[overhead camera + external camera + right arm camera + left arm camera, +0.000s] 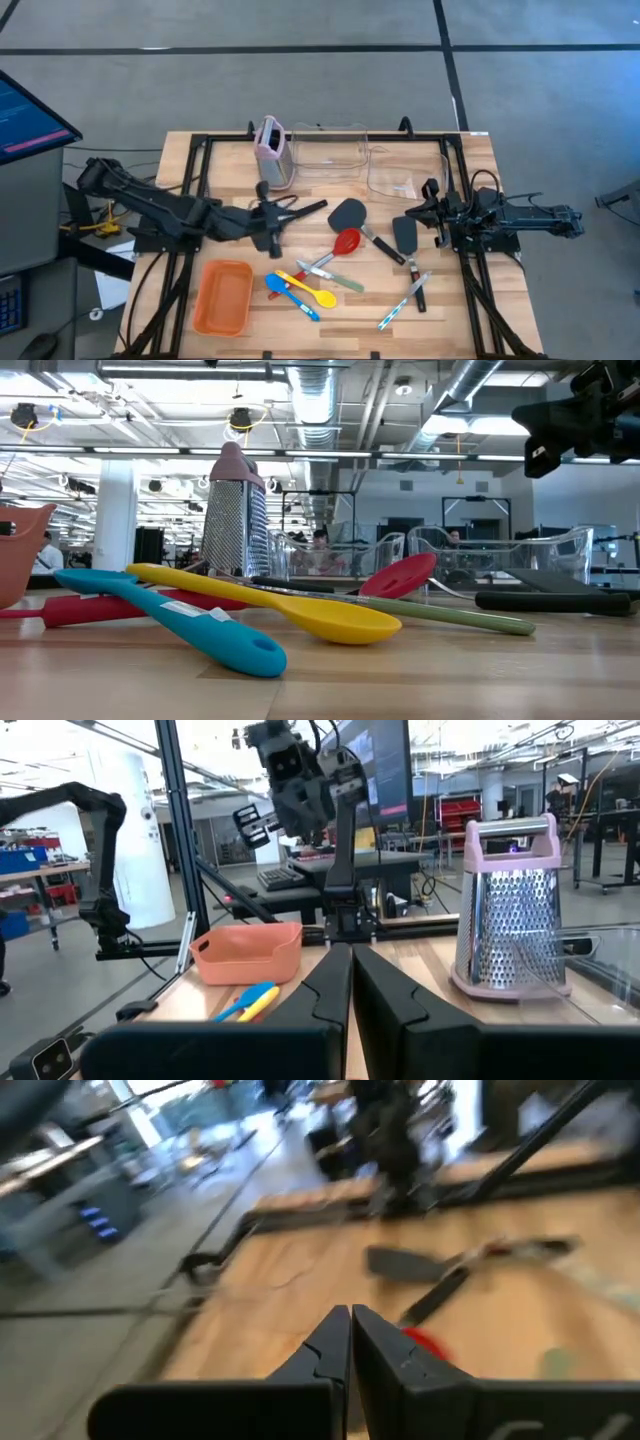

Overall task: Pick & Place Kitchen Items
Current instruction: Put the top left black spatula into the right transparent bin

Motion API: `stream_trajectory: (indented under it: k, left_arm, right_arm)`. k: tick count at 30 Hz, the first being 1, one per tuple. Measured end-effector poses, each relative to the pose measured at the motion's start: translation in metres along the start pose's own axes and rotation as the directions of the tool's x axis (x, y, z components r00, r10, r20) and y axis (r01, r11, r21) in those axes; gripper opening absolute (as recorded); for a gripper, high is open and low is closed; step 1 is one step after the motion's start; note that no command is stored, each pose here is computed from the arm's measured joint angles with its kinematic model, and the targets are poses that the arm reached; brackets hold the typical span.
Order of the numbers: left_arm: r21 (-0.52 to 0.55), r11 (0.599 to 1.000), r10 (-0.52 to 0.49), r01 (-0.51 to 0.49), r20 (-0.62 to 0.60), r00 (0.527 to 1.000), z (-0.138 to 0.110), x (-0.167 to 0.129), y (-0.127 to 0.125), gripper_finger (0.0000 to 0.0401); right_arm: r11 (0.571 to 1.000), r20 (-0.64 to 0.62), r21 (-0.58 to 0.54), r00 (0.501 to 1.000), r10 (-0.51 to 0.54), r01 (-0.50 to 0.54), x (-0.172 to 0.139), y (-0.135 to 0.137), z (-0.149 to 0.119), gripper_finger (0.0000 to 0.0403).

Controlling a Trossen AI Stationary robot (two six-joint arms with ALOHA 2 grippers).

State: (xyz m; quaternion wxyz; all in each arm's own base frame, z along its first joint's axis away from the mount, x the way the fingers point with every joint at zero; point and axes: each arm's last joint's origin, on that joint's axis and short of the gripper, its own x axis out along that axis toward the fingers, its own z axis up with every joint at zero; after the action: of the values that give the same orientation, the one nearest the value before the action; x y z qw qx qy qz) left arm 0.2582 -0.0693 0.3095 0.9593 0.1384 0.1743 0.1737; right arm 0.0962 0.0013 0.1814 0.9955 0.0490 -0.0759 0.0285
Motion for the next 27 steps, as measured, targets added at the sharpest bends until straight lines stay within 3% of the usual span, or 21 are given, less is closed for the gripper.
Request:
stream_trajectory:
  k: [3,8,15,27]
  left_arm:
    - [0.046,0.997,0.074,-0.07,-0.111,0.991,0.01,0.008,0.003,0.0003]
    - [0.009,0.999,0.048,-0.048,-0.253,0.966,0.008,0.024,0.019,0.0003]
    - [-0.153,0.987,-0.112,0.044,-0.471,0.875,-0.028,0.056,0.042,0.0003]
    - [-0.301,0.953,-0.222,0.017,-0.661,0.717,-0.099,0.083,0.051,0.0003]
  right_arm:
    - [1.0,-0.011,0.001,1.0,-0.001,0.001,0.0,0.0,-0.001,0.001]
    - [1.0,-0.03,0.003,1.0,-0.003,0.003,0.0,0.0,-0.003,0.001]
    - [1.0,-0.072,0.007,0.997,-0.007,0.007,0.0,-0.001,-0.007,0.001]
    - [1.0,-0.107,0.008,0.994,-0.01,0.011,-0.001,-0.001,-0.01,0.001]
